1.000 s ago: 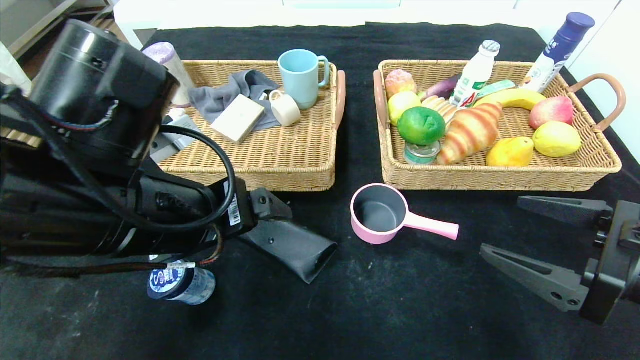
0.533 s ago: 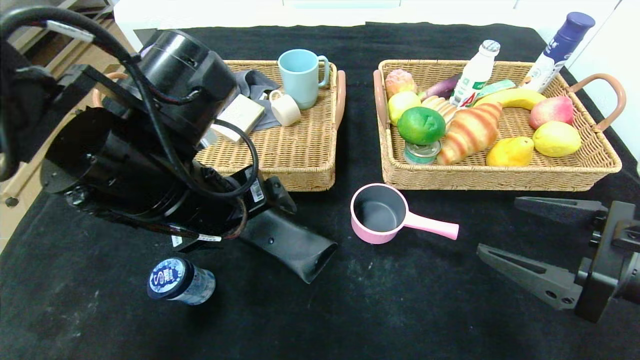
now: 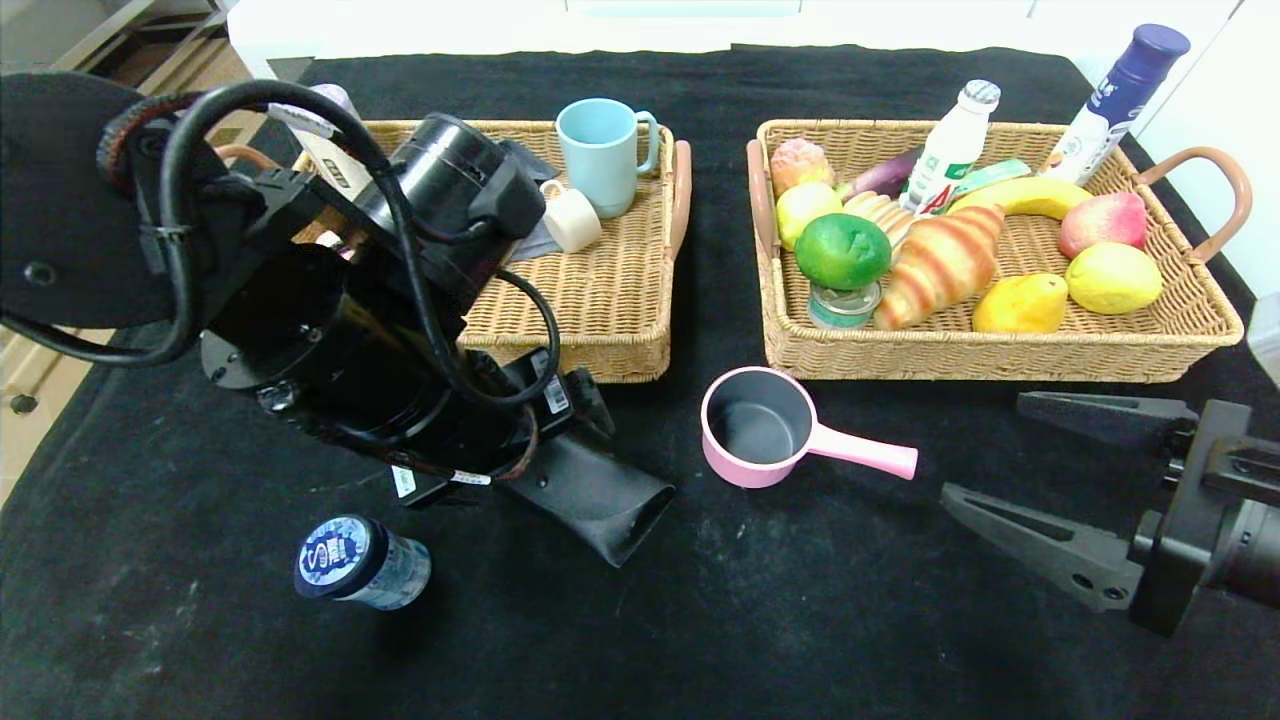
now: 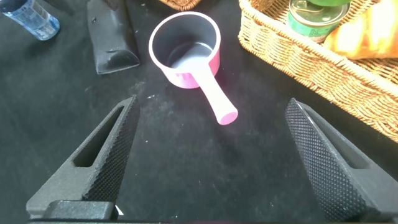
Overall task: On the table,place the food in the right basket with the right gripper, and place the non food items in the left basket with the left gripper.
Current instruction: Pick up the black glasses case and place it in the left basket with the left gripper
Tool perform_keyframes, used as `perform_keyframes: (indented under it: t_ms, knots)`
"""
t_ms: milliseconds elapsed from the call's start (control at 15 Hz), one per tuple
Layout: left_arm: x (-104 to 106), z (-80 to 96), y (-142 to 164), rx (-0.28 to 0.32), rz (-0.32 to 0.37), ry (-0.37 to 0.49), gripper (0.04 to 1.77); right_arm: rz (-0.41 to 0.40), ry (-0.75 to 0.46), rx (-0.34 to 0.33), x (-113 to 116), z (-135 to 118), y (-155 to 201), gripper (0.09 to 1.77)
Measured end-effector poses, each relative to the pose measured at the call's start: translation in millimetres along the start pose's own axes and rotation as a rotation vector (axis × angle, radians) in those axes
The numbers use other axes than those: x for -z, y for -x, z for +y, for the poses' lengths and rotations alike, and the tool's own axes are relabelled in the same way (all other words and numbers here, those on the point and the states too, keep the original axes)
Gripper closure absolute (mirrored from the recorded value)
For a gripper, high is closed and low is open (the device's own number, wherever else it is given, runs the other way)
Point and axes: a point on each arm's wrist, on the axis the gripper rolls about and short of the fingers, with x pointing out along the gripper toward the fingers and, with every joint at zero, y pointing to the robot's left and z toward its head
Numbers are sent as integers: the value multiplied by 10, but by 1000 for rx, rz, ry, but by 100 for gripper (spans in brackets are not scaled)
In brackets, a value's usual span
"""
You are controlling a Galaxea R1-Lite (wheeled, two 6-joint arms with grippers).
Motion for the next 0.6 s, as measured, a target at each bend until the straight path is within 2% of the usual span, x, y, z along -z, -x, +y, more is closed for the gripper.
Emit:
perform_keyframes:
  t_ms: [400, 600]
  knots:
    - [-45, -14, -27, 10, -7, 27, 9, 20, -3, -3, 40, -4, -47, 15]
    - [-27, 0, -67, -8, -2, 22, 9, 24, -3, -5, 48, -1, -53, 15]
